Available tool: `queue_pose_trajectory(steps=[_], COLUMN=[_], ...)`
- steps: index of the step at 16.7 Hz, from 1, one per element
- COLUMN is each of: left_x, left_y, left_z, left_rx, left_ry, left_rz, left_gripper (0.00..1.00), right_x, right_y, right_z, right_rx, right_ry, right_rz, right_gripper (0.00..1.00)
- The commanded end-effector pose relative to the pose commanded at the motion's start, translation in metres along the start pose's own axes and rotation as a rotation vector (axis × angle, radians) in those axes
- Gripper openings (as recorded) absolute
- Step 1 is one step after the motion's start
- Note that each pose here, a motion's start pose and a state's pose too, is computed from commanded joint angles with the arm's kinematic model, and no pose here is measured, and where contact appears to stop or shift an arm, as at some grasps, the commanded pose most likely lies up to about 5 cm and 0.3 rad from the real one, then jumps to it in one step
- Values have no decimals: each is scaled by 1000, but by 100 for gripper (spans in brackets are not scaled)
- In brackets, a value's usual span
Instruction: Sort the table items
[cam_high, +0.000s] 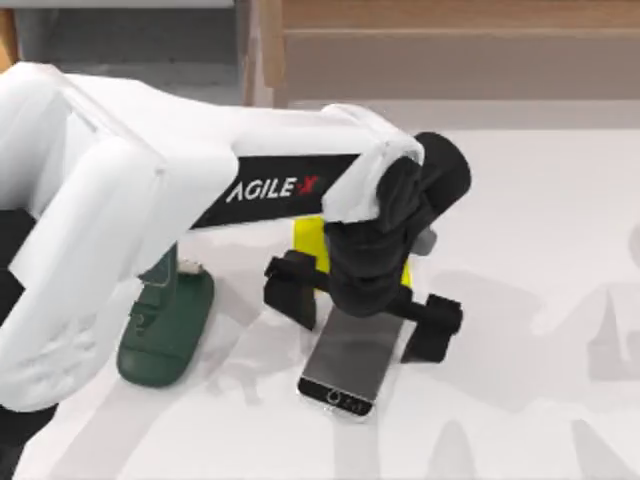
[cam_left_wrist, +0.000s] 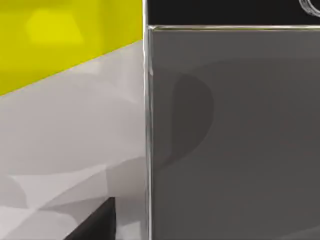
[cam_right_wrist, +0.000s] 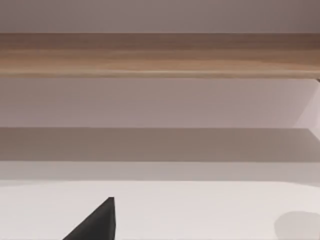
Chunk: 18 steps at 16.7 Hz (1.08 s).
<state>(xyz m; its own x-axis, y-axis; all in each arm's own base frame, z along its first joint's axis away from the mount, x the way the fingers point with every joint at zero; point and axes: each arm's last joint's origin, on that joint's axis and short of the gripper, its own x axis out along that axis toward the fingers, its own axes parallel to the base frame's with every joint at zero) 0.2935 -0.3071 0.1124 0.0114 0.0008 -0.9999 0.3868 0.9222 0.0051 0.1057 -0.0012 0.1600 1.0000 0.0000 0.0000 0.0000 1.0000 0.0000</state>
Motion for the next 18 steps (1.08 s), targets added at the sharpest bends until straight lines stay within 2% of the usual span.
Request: queue_pose_trajectory(steps=[5,18], left_x=[4,4], left_y=[0,0], left_z=[0,0], left_rx=[0,0], left_ry=[0,0], left_rz=[0,0], left_gripper=[100,2], right_x=[0,0], right_y=[0,0], right_z=[0,0], right_rx=[0,0], right_ry=[0,0], right_rz=[0,0], right_gripper=[100,100])
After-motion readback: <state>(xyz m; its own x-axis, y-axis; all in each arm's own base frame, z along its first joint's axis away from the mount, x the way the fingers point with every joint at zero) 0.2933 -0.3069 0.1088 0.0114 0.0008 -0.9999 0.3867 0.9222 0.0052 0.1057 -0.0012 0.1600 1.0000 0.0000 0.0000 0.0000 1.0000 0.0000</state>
